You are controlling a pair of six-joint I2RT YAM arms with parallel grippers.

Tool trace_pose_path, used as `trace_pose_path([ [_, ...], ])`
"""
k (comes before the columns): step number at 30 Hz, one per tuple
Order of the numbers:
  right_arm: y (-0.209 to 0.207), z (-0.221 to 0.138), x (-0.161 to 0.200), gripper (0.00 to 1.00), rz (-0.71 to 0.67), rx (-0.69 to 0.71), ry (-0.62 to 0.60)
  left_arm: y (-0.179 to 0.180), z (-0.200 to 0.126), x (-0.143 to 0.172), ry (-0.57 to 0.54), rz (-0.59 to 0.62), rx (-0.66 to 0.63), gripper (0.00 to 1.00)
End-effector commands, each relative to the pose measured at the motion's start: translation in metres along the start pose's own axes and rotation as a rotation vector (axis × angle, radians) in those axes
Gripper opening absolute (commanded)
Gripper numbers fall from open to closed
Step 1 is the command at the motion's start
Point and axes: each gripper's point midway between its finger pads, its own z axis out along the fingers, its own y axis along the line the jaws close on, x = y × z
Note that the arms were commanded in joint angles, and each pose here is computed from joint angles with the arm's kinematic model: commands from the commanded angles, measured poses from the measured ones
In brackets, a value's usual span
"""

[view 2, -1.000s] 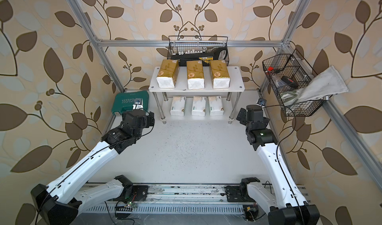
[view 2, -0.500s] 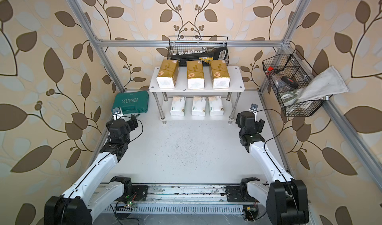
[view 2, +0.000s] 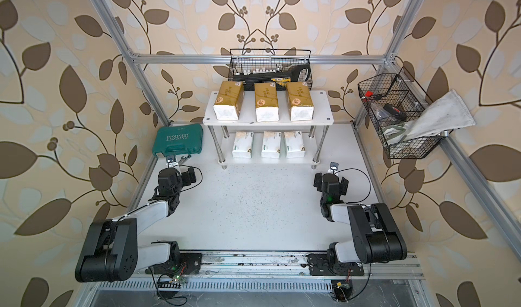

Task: Place the tissue boxes on the shelf by color
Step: Reset both arms

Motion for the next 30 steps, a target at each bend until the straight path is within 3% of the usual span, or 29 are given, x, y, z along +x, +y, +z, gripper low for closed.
trace_pose_path([
  [1, 0.025, -0.002, -0.043, 0.99, 0.013, -0.135, -0.235, -0.01, 0.007, -0.006, -0.074, 0.004, 0.07, 0.99],
  [3, 0.03, 0.003, -0.034, 0.99, 0.001, -0.154, -0.12, -0.017, 0.016, 0.002, -0.051, 0.028, 0.106, 0.99],
  [5, 0.031, 0.009, -0.038, 0.99, 0.009, -0.177, -0.15, -0.017, 0.027, 0.012, -0.02, 0.031, 0.109, 0.99],
  [7, 0.029, 0.014, -0.032, 0.99, 0.014, -0.173, -0.07, -0.012, 0.033, 0.015, 0.035, -0.027, 0.158, 0.99],
  [13, 0.029, 0.013, -0.036, 0.99, 0.014, -0.176, -0.111, -0.022, 0.021, 0.014, -0.025, 0.035, 0.143, 0.99],
  [16, 0.029, 0.013, -0.036, 0.99, 0.014, -0.176, -0.108, -0.014, 0.034, 0.016, 0.051, -0.038, 0.188, 0.99],
  [30, 0.029, 0.012, -0.037, 0.99, 0.014, -0.173, -0.112, -0.013, 0.032, 0.015, 0.043, -0.036, 0.189, 0.99],
])
